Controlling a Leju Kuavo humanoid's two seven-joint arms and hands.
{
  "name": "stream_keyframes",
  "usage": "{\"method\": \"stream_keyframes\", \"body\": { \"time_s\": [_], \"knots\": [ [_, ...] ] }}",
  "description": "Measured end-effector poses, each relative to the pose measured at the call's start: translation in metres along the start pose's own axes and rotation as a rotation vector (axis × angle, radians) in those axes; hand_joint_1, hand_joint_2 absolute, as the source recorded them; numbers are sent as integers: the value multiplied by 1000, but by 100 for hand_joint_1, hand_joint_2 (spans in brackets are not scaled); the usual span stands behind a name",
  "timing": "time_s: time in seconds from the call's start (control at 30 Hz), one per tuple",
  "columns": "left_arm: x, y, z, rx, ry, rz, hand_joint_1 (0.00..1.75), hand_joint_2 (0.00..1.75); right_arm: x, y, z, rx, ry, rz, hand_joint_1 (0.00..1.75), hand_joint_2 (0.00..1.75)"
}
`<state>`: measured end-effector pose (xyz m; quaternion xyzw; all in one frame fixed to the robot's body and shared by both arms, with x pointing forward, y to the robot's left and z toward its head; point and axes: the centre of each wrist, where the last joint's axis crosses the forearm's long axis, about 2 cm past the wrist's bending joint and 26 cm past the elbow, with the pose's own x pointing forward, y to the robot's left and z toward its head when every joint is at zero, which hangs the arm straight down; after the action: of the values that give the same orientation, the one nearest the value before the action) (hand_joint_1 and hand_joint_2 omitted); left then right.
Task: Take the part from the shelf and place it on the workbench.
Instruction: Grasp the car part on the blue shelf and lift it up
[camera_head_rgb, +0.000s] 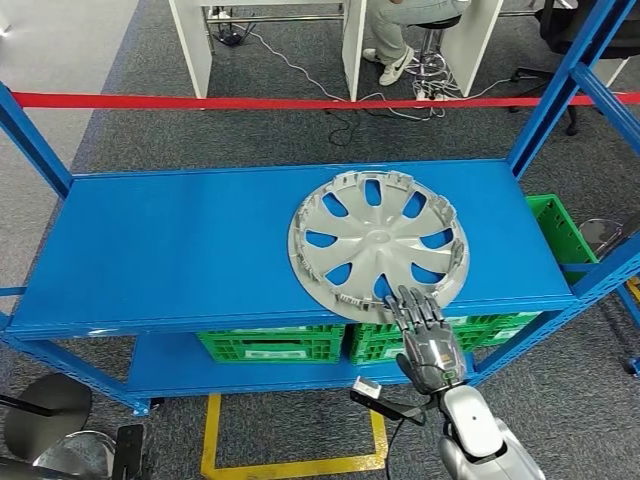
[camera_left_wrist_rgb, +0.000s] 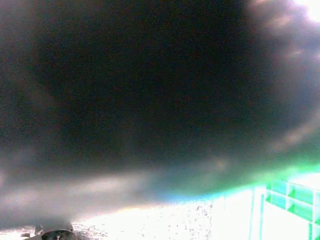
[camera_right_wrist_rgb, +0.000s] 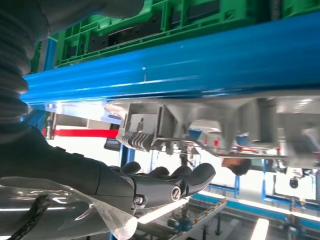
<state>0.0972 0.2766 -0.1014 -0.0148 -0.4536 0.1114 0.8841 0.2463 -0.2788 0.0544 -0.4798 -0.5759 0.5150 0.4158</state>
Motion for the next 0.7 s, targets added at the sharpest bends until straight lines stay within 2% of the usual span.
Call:
{"method": "stream_keyframes", "body": {
  "time_s": [0.33,0.7],
  "knots": [
    [1,0,-1,-8,6,-10,0,0,-28,0,-19,56,45,14,0,175],
    [1,-2,-1,-16,7,-13,0,0,-41,-1,-38,69,71,22,0,175]
  ]
}}
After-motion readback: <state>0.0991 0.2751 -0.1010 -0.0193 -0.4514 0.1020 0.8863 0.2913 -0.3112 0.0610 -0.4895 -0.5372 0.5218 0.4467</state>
